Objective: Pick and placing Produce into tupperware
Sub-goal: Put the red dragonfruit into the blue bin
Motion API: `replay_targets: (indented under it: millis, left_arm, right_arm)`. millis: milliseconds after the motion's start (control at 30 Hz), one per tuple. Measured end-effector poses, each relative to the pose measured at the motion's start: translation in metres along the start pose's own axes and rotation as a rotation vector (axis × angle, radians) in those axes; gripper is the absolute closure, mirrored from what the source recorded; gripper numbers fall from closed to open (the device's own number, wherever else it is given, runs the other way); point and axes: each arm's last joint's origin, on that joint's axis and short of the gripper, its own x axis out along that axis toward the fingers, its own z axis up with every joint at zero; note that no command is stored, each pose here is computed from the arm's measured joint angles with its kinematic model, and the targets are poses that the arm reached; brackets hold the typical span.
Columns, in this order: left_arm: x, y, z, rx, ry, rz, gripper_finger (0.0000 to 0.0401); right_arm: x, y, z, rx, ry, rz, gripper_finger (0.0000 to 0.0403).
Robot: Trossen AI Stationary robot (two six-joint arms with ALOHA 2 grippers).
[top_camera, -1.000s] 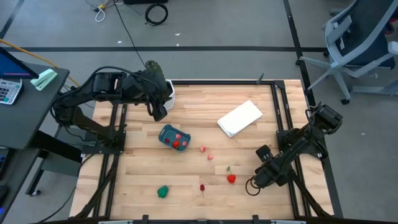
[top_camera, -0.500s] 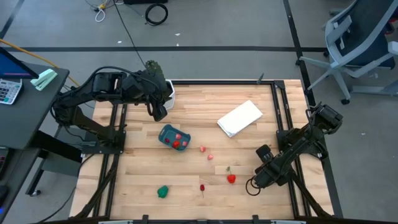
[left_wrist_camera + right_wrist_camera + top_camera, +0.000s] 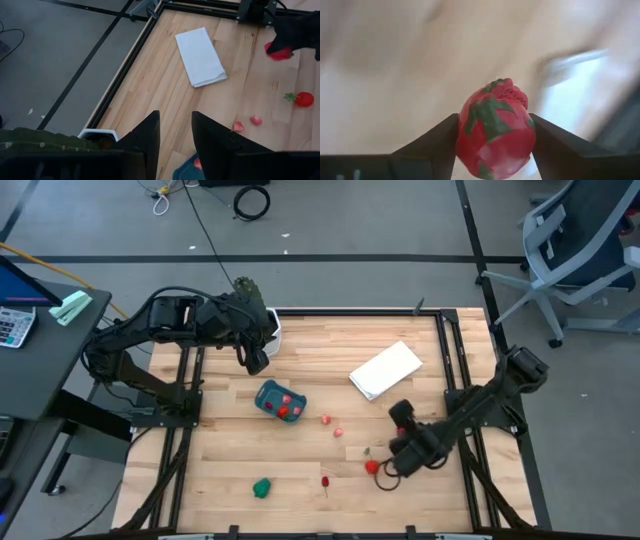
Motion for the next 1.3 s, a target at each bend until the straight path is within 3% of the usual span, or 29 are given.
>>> replay_targets:
  millis: [233,433,600,733,900,1067,1300]
  left_arm:
    - [0.000,0.000,0.000,0.000,0.000,0.000,0.0273]
    - [0.000,0.000,0.000,0.000,0.000,0.000,0.0272]
    - [0.000,0.000,0.000,0.000,0.000,0.000,0.0277]
    - [0.000,0.000,0.000,0.000,0.000,0.000,0.0276]
    - [0.000,0.000,0.000,0.000,0.000,0.002,0.0269]
    - [0.000,0.000,0.000,0.000,0.000,0.002,0.0267]
    - [0.000,0.000,-0.001,0.004,0.012,0.004,0.0268]
  right_arm:
    - [0.007,-0.060,0.035,0.088,-0.233,-0.211,0.0181]
    - [0.012,-0.138,0.062,0.229,-0.661,-0.297,0.0178]
    - [0.018,-0.198,0.055,0.398,-1.031,-0.262,0.0179]
    - [0.040,-0.216,0.061,0.477,-1.198,-0.172,0.0182]
    - [0.081,-0.217,0.094,0.455,-1.184,-0.095,0.0178]
    - [0.095,-0.235,0.131,0.497,-1.185,-0.089,0.0179]
    - [0.120,-0.246,0.153,0.567,-0.893,0.101,0.0181]
